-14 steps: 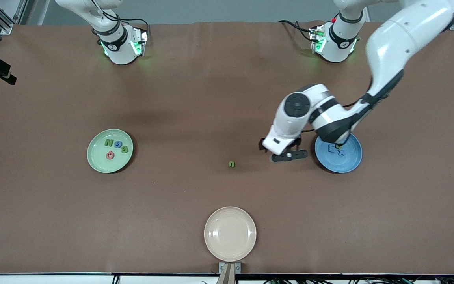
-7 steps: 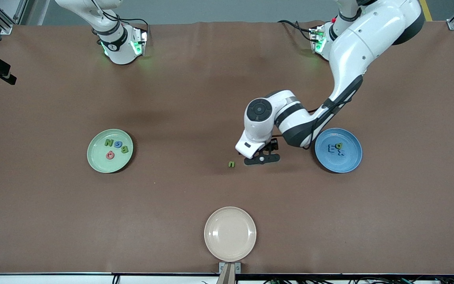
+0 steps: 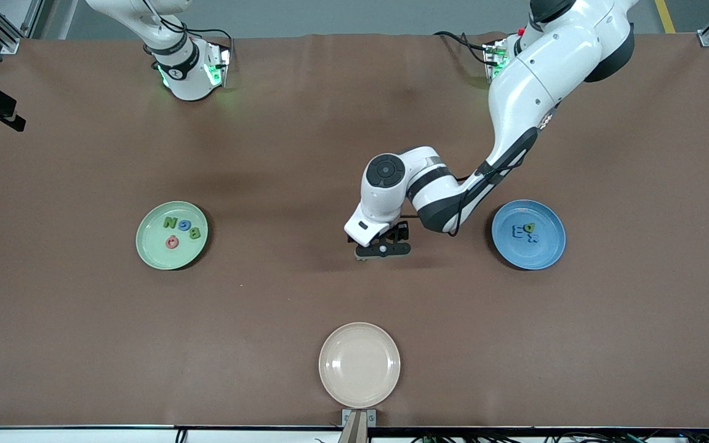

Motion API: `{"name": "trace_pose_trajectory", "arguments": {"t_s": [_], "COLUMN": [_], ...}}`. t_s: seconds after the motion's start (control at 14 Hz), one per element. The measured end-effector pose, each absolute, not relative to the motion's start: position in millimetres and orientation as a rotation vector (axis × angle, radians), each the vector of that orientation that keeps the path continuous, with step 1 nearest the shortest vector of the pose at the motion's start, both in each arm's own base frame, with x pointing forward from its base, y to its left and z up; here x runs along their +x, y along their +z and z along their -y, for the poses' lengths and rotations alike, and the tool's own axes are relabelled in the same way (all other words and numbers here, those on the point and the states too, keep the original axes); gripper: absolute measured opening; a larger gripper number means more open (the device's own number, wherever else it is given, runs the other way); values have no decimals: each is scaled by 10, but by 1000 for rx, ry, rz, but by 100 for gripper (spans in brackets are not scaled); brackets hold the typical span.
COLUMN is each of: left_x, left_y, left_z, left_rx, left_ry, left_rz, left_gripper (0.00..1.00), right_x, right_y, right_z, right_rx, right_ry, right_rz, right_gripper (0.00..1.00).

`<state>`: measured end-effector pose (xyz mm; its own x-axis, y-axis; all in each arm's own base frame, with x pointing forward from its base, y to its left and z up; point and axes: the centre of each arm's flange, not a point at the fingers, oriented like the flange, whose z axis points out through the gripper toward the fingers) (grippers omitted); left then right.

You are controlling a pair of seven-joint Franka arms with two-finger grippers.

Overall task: Sort upper and lower case letters into plates
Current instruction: 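Move the left gripper over the green u on the table, then lower the left gripper and close it on the green u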

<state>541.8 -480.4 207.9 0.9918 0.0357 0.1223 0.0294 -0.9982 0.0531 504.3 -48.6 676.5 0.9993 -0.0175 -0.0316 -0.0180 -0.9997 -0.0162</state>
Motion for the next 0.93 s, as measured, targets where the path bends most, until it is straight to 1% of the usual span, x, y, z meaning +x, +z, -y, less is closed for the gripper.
{"name": "trace_pose_trajectory", "arguments": {"t_s": [0.36, 0.64, 0.71, 0.78, 0.86, 0.93], "left_x": [5413, 5440, 5433, 5421, 5403, 5386], "left_y": [1780, 1775, 1763, 1745, 1717, 1688], "left_z": [4998, 5003, 5006, 5015, 5024, 5034], "left_rx": [3062, 3058, 3059, 3060, 3061, 3063], "left_ry": [246, 251, 248, 244, 238, 232], "left_rz": [1, 12, 19, 22, 25, 29], "left_gripper": [97, 91, 86, 86, 83, 82], "right_x": [5043, 5057, 5059, 5060, 5060, 5060], "right_y": [6766, 6778, 6780, 6781, 6781, 6780], "right_z": [487, 479, 479, 478, 479, 479], "right_rx": [-3125, -3126, -3127, -3127, -3127, -3127], "right_ry": [48, 28, 25, 24, 23, 24], "right_rz": [-14, -2, -1, -1, -1, -1], "right_gripper": [100, 100, 100, 100, 100, 100]}}
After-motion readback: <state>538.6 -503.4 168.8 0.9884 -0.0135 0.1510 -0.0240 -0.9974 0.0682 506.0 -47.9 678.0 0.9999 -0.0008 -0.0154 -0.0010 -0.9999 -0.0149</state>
